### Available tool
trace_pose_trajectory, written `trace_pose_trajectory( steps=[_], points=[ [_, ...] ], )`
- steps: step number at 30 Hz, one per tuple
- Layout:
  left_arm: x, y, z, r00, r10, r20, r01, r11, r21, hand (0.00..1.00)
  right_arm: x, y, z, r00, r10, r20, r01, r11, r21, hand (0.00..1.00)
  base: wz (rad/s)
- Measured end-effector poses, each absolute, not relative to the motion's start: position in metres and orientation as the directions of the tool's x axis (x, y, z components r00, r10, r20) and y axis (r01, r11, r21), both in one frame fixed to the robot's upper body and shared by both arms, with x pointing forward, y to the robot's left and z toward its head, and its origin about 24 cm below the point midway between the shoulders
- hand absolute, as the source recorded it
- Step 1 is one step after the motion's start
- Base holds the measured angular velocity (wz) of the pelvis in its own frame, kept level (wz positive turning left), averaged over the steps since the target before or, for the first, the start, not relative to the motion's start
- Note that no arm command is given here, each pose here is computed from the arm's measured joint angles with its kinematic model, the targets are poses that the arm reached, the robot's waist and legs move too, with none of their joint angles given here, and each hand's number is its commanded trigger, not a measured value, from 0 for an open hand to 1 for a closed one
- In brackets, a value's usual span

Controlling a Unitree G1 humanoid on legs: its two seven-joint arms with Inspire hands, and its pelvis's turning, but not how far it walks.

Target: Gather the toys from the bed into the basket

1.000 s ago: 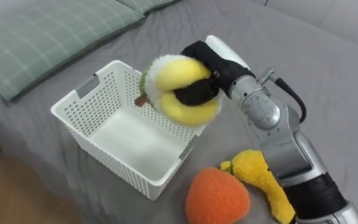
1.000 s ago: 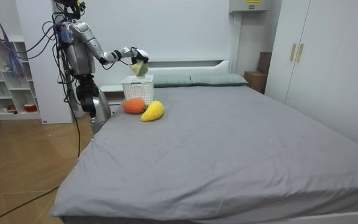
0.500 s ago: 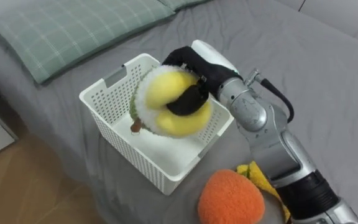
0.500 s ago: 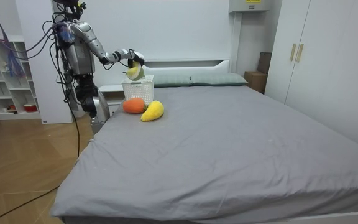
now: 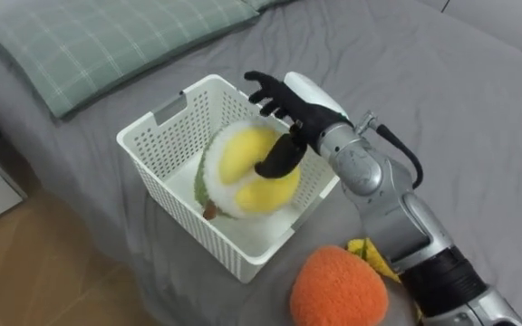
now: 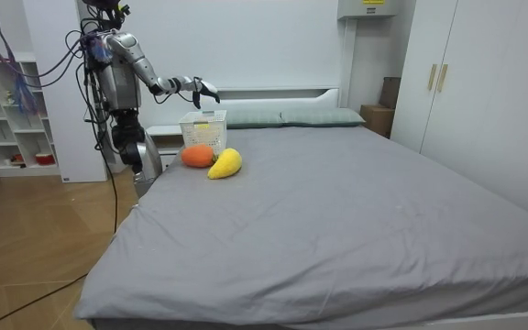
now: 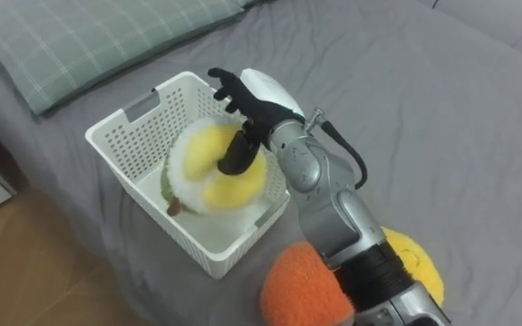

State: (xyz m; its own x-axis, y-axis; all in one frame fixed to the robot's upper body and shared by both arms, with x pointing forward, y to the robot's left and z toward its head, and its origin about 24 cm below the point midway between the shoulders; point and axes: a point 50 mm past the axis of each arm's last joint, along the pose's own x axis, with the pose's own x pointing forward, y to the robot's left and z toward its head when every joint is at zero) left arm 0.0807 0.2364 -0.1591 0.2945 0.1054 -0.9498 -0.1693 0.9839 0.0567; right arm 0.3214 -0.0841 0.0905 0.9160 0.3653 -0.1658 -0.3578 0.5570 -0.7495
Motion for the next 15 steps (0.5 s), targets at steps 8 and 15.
trace_pose_trajectory(
  steps=[8,15],
  points=[
    [0.0848,0.2366,-0.158,0.307,0.106,-0.946,-0.167,0.984,0.056,0.0,0.3245,-0.0851,0.0968,0.921,0.363,-0.143,-0.337,0.554,-0.762,0.0,0.0],
    [0.089,0.2364,-0.1564,0.326,0.106,-0.939,-0.164,0.985,0.055,0.0,0.3247,-0.0857,0.097,0.921,0.362,-0.143,-0.335,0.554,-0.762,0.0,0.0]
  ],
)
